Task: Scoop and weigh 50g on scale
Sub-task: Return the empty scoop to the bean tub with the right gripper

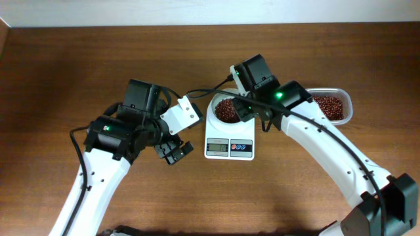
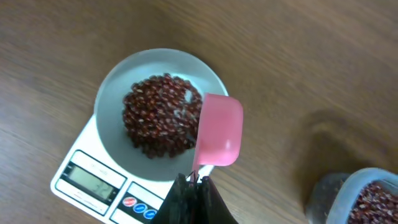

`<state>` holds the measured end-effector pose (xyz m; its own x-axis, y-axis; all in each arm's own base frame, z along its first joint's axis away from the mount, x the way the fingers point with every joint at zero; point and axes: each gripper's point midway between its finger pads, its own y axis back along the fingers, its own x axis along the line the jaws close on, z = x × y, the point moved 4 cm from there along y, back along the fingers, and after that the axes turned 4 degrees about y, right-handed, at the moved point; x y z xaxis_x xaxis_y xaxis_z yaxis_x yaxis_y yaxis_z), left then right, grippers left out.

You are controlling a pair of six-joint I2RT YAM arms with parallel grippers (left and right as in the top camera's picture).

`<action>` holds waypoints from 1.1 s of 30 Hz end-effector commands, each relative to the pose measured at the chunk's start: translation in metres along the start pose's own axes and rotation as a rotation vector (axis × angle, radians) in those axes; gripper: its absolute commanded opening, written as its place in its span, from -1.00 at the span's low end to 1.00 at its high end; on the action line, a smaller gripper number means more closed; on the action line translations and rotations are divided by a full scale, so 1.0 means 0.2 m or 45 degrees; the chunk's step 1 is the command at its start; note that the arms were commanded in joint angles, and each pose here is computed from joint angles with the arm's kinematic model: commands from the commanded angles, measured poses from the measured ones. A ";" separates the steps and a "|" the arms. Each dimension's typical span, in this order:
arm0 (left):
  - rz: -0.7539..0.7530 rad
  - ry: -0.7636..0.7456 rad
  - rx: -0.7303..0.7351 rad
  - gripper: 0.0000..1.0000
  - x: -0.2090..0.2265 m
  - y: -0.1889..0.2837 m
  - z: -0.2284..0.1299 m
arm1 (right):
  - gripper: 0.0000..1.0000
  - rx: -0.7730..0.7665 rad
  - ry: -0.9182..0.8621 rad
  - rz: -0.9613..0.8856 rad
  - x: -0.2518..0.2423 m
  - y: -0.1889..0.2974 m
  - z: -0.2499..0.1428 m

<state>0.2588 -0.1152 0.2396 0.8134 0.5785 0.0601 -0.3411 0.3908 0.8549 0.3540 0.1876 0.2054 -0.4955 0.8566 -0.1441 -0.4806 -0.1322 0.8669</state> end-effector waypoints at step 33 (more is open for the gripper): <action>0.010 -0.026 -0.035 0.99 0.00 0.03 0.02 | -0.92 0.208 -0.910 -0.006 -1.16 -0.17 -0.64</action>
<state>0.2588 -0.1152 0.2396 0.8134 0.5785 0.0601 -0.3411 0.3908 0.8549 0.3908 -0.0768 0.1552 0.1476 0.9844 0.0962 -0.3436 -0.0402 0.9382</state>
